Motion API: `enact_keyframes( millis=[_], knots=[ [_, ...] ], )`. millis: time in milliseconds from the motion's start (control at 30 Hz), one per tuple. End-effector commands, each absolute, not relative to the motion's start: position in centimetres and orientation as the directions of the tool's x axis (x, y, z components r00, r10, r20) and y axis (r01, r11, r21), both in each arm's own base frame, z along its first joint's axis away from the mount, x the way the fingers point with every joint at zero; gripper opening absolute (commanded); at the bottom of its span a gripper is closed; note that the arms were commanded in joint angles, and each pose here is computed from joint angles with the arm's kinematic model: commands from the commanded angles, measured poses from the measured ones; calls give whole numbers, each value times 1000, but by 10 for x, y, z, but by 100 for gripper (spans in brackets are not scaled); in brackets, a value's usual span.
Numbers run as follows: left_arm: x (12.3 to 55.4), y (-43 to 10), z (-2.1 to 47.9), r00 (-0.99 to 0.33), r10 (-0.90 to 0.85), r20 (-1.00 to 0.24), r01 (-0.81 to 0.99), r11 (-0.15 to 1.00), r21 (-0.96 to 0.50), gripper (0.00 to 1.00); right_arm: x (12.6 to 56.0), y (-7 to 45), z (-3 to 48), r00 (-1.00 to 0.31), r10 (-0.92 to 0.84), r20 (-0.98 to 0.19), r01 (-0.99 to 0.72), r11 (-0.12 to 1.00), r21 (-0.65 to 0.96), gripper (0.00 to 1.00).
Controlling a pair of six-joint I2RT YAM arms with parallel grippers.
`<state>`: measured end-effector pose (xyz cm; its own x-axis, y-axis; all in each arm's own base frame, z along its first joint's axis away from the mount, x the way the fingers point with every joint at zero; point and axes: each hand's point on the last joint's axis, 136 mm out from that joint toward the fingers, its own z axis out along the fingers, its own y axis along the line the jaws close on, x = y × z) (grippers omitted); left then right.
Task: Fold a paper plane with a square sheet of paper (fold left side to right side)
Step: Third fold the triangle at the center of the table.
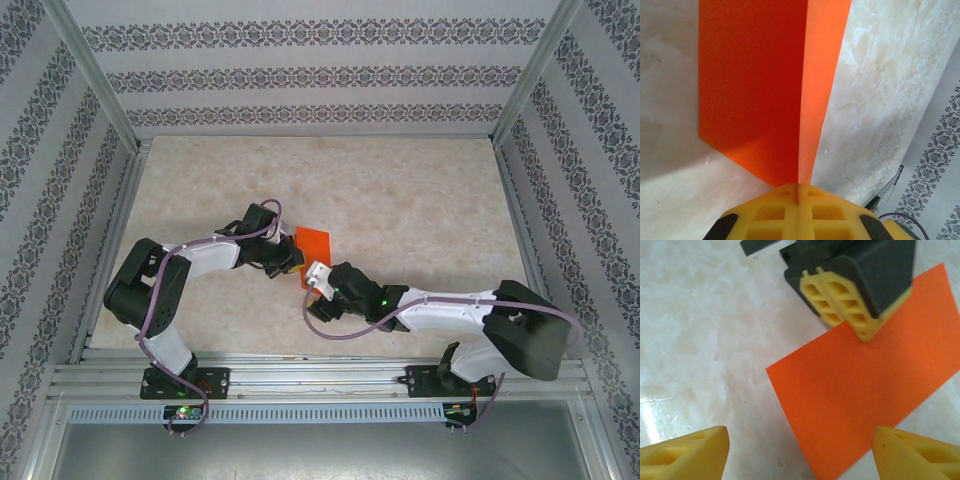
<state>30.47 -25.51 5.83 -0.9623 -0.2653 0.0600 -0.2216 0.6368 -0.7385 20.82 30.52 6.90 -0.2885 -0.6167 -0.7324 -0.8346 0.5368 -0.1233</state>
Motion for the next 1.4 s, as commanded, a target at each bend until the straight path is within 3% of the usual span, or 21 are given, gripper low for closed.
enact_keyframes(
  millis=[0, 200, 567, 767, 933, 1133, 1367],
  knots=[
    [306, -261, 66, -963, -266, 44, -208, 632, -747, 0, 221, 317, 76, -232, -644, -729, -822, 531, -208, 75],
    [305, -261, 64, -963, -267, 44, -210, 635, -743, 0, 231, 328, 71, -221, -664, -714, -809, 534, -245, 73],
    [304, -260, 63, -962, -269, 46, -214, 639, -739, 0, 238, 332, 69, -231, -664, -711, -795, 551, -256, 60],
    [304, -259, 61, -963, -266, 46, -213, 645, -734, 0, 238, 327, 66, -247, -664, -706, -787, 562, -254, 48],
    [303, -258, 60, -965, -260, 42, -209, 656, -725, 2, 239, 325, 67, -255, -658, -709, -778, 575, -254, 30],
    [304, -254, 61, -969, -247, 21, -188, 680, -709, 18, 237, 321, 66, -280, -642, -714, -771, 593, -232, 2],
    [309, -228, 76, -962, -272, -35, -173, 700, -693, 39, 234, 318, 64, -402, -545, -736, -773, 633, -46, 0]
  ],
)
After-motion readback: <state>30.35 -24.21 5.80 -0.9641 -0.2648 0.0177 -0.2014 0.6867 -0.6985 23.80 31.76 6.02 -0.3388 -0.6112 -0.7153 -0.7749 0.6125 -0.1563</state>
